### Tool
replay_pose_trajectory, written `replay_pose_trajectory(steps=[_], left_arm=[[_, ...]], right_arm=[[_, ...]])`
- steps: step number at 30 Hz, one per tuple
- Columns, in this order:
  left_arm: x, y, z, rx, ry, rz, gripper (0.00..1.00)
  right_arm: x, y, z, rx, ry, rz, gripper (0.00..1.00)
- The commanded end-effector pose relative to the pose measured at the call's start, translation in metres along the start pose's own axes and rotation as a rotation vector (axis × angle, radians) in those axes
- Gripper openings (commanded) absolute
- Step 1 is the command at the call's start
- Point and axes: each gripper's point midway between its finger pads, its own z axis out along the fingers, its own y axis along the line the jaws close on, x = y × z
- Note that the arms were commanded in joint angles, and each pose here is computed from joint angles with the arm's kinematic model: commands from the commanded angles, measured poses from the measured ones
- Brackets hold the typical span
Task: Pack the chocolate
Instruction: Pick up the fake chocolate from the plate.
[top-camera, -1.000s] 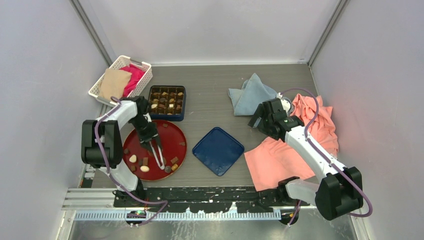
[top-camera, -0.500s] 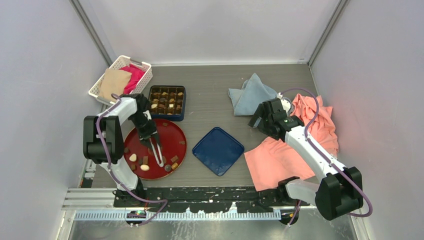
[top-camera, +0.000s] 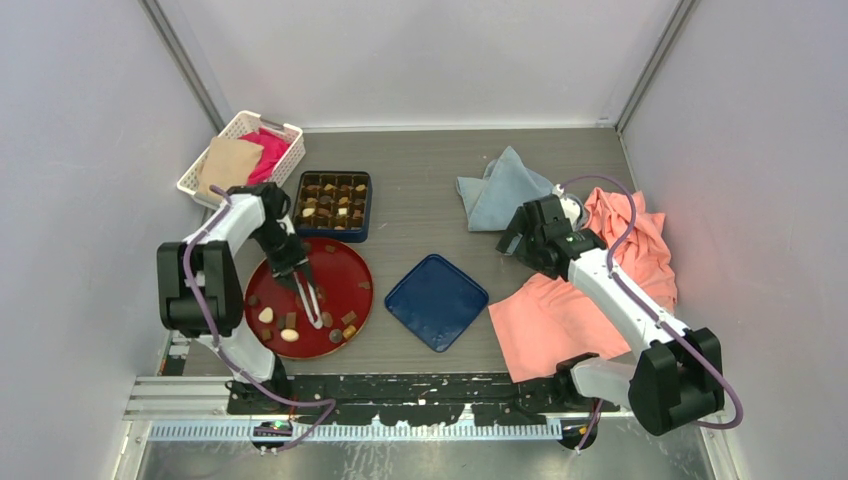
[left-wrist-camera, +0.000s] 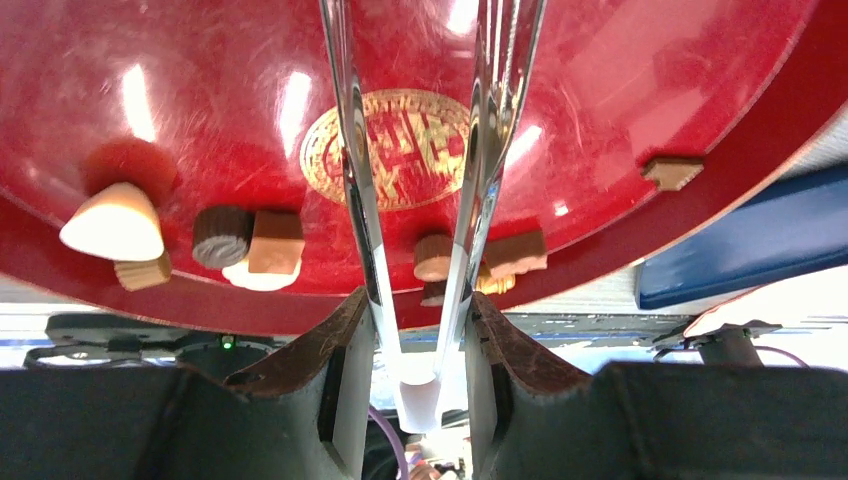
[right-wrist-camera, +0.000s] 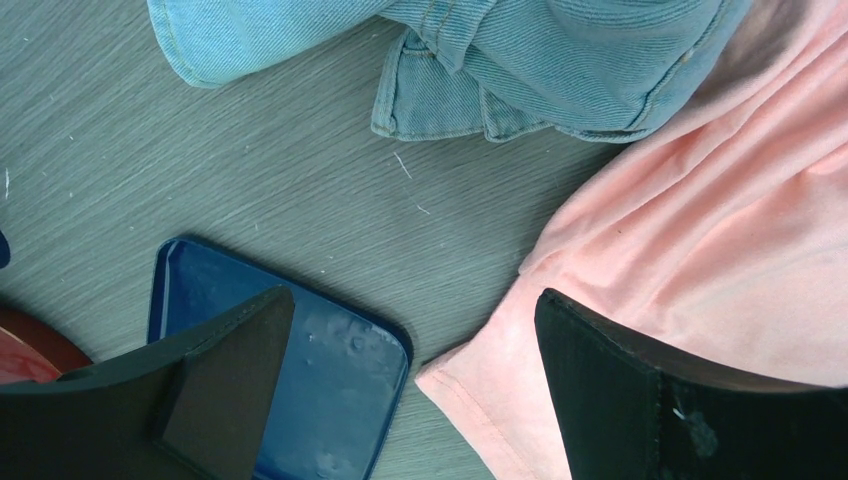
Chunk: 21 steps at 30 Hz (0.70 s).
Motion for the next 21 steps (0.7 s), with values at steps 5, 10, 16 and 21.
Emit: replay_pose_trajectory(steps=[5, 10, 16, 21], left_arm=[[0.012, -0.014, -0.059, -0.002, -0.16, 0.108, 0.02], [0.01, -0.045, -0.069, -0.046, -0.206, 0.225, 0.02], [0.011, -0.098, -0.065, -0.002, -0.201, 0.359, 0.02], [0.01, -0.117, -0.052, 0.017, -0.15, 0.405, 0.02]], right_arm=[[-0.016, 0.016, -0.004, -0.04, -0.04, 0.021, 0.96], [-0.016, 0.016, -0.005, -0.046, -0.041, 0.022, 0.96], [-0.017, 0.011, -0.01, -0.035, -0.054, 0.025, 0.96], [-0.018, 0.008, -0.013, -0.026, -0.064, 0.026, 0.96]])
